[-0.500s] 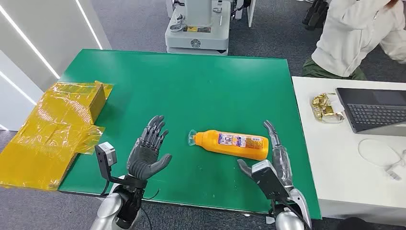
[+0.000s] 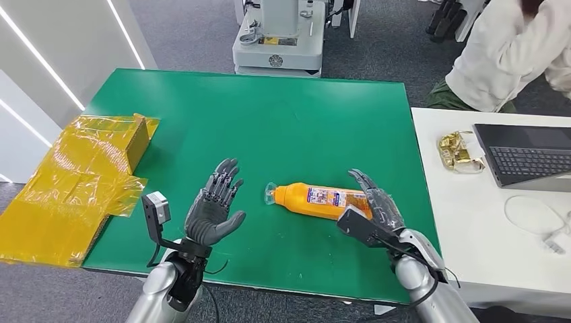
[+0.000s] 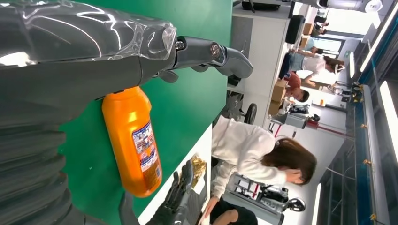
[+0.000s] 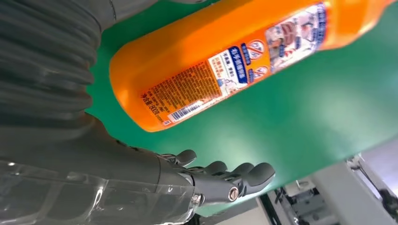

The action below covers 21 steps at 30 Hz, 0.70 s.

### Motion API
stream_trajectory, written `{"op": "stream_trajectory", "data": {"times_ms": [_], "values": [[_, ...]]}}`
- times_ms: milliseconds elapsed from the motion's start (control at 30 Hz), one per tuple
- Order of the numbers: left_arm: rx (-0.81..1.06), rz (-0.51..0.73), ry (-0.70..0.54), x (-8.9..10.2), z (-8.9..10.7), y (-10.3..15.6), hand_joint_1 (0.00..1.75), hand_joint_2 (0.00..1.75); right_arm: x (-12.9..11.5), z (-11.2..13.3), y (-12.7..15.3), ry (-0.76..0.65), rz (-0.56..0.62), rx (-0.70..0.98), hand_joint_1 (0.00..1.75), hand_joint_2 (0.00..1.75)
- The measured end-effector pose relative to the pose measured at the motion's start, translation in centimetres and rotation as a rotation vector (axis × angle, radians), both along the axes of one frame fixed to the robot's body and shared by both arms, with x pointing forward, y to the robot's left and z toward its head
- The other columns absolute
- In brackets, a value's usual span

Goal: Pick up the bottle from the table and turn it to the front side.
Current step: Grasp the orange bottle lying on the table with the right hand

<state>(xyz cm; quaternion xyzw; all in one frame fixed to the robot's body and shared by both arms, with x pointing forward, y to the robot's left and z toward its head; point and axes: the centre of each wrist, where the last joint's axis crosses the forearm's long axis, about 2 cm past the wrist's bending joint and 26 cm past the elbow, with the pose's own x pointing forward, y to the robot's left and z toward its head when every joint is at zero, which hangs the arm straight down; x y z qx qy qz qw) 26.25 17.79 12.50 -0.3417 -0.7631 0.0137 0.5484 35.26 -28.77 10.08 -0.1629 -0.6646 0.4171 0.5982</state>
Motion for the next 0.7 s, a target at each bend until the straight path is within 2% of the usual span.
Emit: {"op": "stream_trajectory", "data": {"times_ms": [267,533,700], "values": [[0.008,0.005,0.006,0.1,-0.4,0.6,0.00,1.75,1.6,-0.1,-0.5,0.097,0.086,-0.116,0.00,1.75],[0.038,0.013,-0.001,0.2,-0.6,1.0,0.00,1.75,2.6,-0.1,-0.3,0.064,0.145,-0.120,0.00,1.75],[0.052,0.014,-0.012,0.6,-0.6,1.2,0.00,1.75,3.9,1.1,0.2,0.032,0.182,-0.152,0.00,1.75]]}}
